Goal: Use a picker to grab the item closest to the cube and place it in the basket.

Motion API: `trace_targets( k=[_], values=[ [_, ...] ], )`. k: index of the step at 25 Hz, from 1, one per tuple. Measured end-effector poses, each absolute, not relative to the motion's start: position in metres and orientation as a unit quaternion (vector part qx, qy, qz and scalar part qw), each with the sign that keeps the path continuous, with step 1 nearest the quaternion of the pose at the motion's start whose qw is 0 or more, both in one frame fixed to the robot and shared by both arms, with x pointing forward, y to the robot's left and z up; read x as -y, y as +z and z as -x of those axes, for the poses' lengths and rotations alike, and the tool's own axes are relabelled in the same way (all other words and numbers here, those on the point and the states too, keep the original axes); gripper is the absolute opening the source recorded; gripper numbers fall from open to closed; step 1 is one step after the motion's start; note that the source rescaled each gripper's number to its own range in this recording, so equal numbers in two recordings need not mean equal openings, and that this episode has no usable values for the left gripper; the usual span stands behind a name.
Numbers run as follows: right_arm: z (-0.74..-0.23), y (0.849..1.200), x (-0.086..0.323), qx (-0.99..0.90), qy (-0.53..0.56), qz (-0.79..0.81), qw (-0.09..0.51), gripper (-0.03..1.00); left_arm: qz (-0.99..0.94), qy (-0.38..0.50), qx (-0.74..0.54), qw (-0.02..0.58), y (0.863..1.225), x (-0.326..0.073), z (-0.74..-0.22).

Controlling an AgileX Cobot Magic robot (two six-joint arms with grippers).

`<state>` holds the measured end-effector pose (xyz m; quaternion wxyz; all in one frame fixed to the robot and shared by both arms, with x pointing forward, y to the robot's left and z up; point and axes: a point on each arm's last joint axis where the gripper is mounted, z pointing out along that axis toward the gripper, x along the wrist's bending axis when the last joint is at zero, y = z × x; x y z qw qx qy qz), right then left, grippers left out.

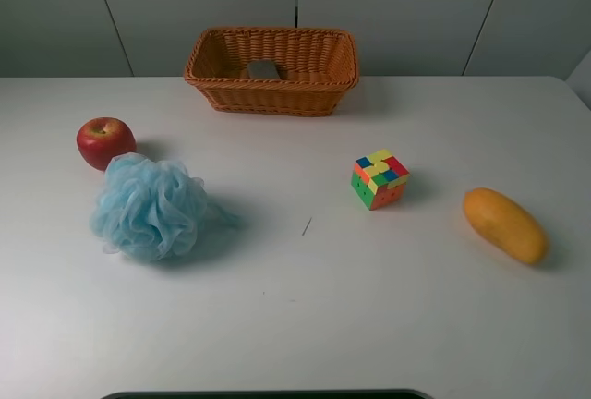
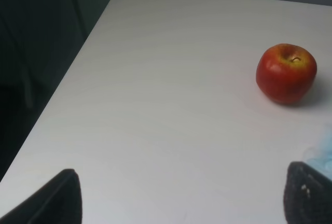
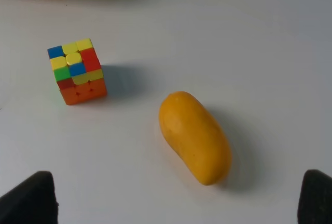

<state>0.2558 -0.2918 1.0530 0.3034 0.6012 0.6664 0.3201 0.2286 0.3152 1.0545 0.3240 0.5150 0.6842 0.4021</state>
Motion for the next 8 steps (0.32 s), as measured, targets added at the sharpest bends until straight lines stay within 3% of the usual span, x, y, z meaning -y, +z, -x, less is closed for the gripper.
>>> trace_targets(
  k=[8],
  values=[
    [-0.2558,1.0529,0.2925,-0.666,0.317,-0.602,0.306,1.00,-0.515,0.402,-0.684,0.324,1.0545,-0.3152,-0.2286]
  ],
)
